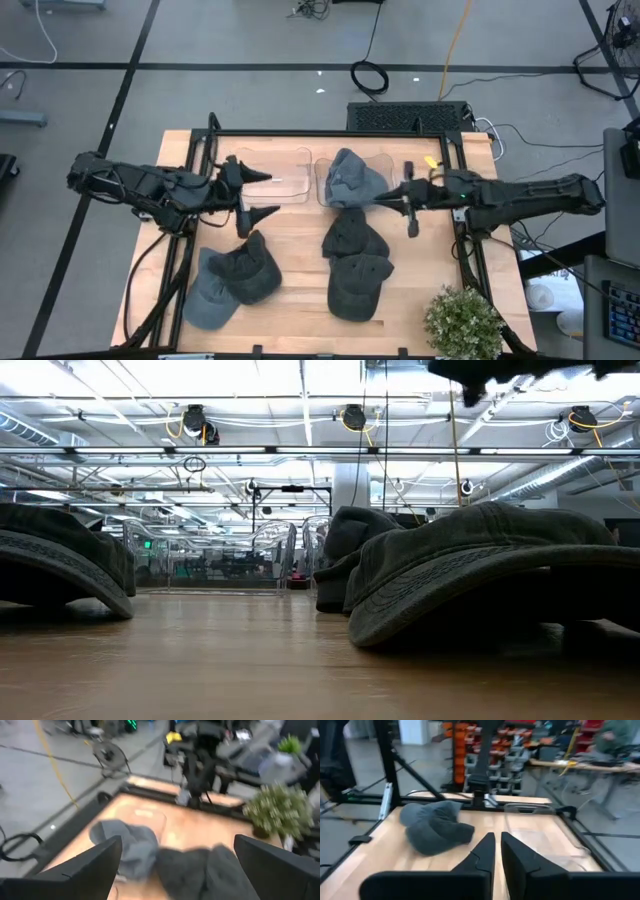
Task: Pick & Place hat
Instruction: Put the blue cap into the right transparent bin
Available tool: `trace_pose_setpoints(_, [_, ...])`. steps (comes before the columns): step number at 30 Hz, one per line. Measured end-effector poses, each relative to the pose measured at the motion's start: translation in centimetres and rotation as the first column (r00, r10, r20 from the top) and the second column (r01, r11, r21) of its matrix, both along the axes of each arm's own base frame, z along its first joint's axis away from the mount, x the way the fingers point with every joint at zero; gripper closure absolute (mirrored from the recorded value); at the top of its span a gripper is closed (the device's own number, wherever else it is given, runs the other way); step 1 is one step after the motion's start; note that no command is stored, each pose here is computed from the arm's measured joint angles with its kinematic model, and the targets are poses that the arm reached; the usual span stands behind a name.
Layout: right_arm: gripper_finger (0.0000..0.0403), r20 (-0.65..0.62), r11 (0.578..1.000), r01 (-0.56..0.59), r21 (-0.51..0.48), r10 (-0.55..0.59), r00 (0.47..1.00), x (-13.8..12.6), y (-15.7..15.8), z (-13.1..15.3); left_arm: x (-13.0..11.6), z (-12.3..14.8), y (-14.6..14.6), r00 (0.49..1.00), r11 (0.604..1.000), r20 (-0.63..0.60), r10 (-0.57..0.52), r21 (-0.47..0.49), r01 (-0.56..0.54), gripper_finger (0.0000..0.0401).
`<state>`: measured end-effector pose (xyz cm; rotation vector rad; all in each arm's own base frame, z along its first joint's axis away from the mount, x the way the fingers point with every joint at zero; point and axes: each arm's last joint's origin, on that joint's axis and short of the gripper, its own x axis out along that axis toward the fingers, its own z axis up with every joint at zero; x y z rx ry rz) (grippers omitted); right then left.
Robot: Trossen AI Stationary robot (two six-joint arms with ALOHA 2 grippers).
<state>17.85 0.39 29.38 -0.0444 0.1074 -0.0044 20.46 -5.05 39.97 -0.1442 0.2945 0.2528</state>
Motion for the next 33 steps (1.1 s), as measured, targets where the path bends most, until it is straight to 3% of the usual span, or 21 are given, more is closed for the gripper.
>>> trace_pose_setpoints(10, [0.039,0.093,0.991,0.123,0.049,-0.127,0.988,-5.4,0.0,-6.6,0.2,-3.2,-1.3,0.947,0.981,-0.284,-0.151,-0.161,0.109,0.0006])
trace_pose_setpoints(13, [0.0392,0.147,0.992,0.121,0.04,-0.126,0.981,-6.4,0.0,-7.0,0.8,-4.7,-2.4,0.891,0.952,-0.382,-0.246,-0.268,0.148,0.0006])
trace_pose_setpoints(17, [0.0391,0.206,0.992,0.117,0.036,-0.122,0.971,-7.2,-0.1,-6.8,1.8,-6.7,-4.9,0.794,0.882,-0.477,-0.376,-0.448,0.148,0.0006])
trace_pose_setpoints(21, [0.039,0.231,0.993,0.114,0.031,-0.118,0.966,-7.7,-0.1,-6.5,2.5,-9.0,-7.8,0.716,0.839,-0.573,-0.399,-0.543,0.033,0.0006])
trace_pose_setpoints(26, [0.0391,0.197,0.993,0.111,0.048,-0.119,0.973,-7.6,-0.1,-6.9,2.8,-12.0,-11.5,0.622,0.799,-0.679,-0.39,-0.585,-0.137,0.0006])
trace_pose_setpoints(30, [0.039,0.169,0.992,0.111,0.067,-0.121,0.978,-7.5,-0.1,-7.2,2.1,-14.2,-13.4,0.518,0.785,-0.79,-0.329,-0.534,-0.314,0.0006])
trace_pose_setpoints(33, [0.0391,0.166,0.991,0.111,0.071,-0.121,0.979,-7.5,-0.1,-7.2,1.2,-15.5,-14.1,0.427,0.795,-0.872,-0.241,-0.43,-0.429,0.0006])
